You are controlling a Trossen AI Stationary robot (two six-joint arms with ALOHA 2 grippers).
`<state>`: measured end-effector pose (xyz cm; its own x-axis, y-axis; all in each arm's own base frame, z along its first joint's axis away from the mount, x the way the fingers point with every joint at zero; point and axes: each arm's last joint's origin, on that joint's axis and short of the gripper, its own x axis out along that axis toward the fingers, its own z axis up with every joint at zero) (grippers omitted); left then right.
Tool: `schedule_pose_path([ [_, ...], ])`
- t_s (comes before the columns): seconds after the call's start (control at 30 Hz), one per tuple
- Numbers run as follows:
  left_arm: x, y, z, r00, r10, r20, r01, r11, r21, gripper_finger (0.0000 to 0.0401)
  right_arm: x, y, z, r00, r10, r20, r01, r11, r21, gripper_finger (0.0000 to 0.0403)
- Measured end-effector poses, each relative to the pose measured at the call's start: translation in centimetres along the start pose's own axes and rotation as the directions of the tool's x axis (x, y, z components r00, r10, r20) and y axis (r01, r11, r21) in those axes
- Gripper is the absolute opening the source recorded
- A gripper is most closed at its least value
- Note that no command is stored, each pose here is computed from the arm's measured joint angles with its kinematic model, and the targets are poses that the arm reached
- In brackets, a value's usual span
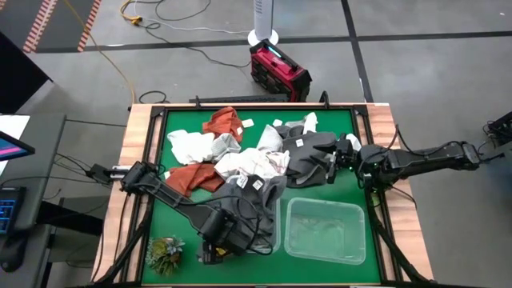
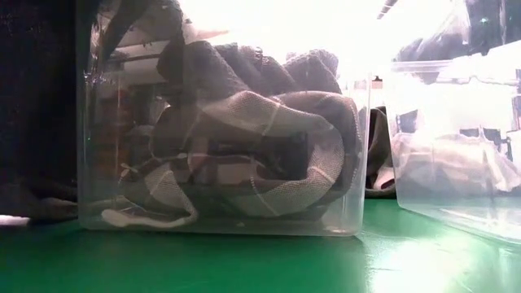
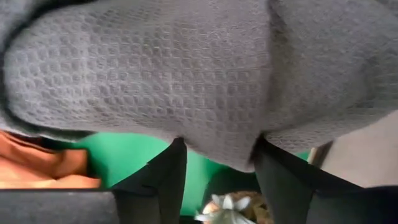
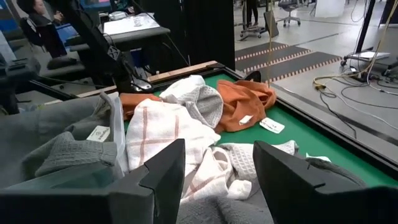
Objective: Sort towels by color in basket
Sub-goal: Put the left dark grey towel into the left transparent bin
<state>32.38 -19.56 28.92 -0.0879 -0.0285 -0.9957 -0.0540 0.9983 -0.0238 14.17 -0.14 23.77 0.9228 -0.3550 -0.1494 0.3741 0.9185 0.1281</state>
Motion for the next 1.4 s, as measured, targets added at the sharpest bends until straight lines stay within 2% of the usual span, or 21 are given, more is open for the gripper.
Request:
schedule_pose_path([
  [0.1,0.0,0.2,0.1,0.998,0.058,0.04,-0.06,0.998,0.038,0.0135,0.0,0.0,0.0,1.0,0.0,0.0,0.0,1.0,0.0,0.0219],
  [0.27,0.0,0.0,0.0,0.997,0.064,0.043,-0.069,0.99,0.124,0.0023,0.0,0.0,0.0,1.0,0.0,0.0,0.0,1.0,0.001,0.0219],
  [0.3,0.0,0.0,0.0,0.997,0.062,0.041,-0.067,0.989,0.128,0.0013,0.0,0.0,0.0,1.0,0.0,0.0,0.0,1.0,0.001,0.0219],
  [0.4,-0.7,0.0,-0.4,0.999,0.028,0.047,-0.035,0.988,0.15,0.0004,0.0,0.0,0.0,1.0,0.0,-0.002,0.0,1.0,0.007,0.0219],
  [0.53,-3.4,0.5,-1.6,0.993,-0.032,0.11,0.013,0.984,0.177,0.0002,0.0,0.0,-0.1,1.0,-0.001,-0.005,0.001,1.0,0.013,0.0219],
  [0.6,-4.8,1.0,-2.2,0.984,-0.025,0.177,-0.009,0.982,0.189,0.0002,0.0,0.0,-0.1,1.0,-0.001,-0.009,0.001,1.0,0.018,0.0219],
  [0.67,-6.1,1.6,-2.6,0.96,0.014,0.28,-0.072,0.978,0.195,0.0002,0.0,0.0,-0.1,1.0,-0.002,-0.009,0.002,1.0,0.023,0.0219],
  [0.73,-7.4,2.1,-2.9,0.915,0.064,0.399,-0.147,0.972,0.181,0.0001,0.0,0.0,-0.1,1.0,-0.001,-0.009,0.002,1.0,0.024,0.0219],
  [0.83,-8.9,2.8,-3.1,0.816,0.169,0.552,-0.285,0.95,0.13,0.0001,0.0,0.0,-0.1,1.0,-0.001,-0.009,0.002,1.0,0.03,0.0219],
  [1.0,-10.2,3.0,-2.3,0.663,0.269,0.699,-0.435,0.898,0.068,0.0001,0.0,0.0,-0.1,1.0,-0.001,-0.009,0.001,1.0,0.031,0.0219],
  [1.4,-13.2,4.6,1.8,0.404,0.212,0.89,-0.548,0.835,0.049,0.0001,0.0,0.0,-0.1,1.0,-0.001,-0.009,0.001,1.0,0.031,0.0219],
])
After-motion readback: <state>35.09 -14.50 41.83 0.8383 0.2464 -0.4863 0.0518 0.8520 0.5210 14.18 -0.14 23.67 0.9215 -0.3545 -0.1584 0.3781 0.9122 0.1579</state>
